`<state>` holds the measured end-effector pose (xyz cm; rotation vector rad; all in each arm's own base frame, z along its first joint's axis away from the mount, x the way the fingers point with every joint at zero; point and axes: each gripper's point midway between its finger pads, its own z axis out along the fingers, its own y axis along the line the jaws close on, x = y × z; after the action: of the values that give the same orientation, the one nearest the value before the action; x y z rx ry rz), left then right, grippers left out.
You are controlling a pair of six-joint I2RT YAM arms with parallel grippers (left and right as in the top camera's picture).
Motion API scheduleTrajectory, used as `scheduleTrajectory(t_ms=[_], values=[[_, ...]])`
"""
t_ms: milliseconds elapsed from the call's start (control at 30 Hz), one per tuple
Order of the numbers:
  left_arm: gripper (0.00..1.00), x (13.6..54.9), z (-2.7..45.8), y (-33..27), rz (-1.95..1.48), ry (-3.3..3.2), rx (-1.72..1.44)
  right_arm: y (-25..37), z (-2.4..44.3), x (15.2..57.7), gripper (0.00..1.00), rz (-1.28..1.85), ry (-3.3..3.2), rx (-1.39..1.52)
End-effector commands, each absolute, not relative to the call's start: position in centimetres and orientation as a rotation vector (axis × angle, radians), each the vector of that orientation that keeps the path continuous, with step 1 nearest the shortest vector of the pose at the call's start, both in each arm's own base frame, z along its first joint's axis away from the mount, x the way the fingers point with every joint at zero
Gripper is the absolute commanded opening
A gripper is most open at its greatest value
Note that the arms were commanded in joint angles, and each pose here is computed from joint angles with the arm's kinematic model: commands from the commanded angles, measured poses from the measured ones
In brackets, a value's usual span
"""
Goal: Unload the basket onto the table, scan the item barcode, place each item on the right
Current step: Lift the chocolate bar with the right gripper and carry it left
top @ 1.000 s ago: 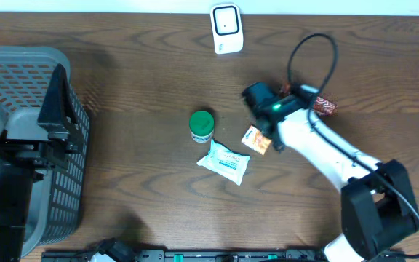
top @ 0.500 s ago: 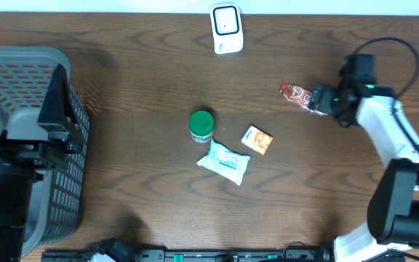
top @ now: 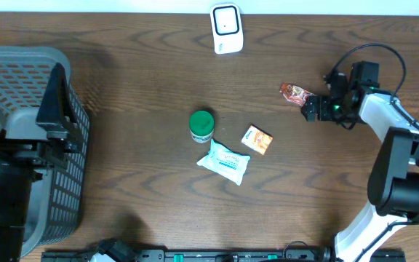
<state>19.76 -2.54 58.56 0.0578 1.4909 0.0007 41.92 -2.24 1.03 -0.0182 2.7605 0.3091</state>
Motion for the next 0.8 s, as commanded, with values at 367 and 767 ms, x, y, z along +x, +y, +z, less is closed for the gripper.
scheduleTrajectory(t_ms=[367, 767], values=[[0.82, 19.9, 58.5, -2.4, 0.017, 1.494, 0.053, -4.0, 0.4, 43.2, 0.99, -0.135, 2.757, -0.258], [0.82, 20.4, 57.9, -2.7, 0.023, 1.505, 0.060, -1.9, 0.5, 43.9, 0.77, -0.346, 2.721, -0.455]])
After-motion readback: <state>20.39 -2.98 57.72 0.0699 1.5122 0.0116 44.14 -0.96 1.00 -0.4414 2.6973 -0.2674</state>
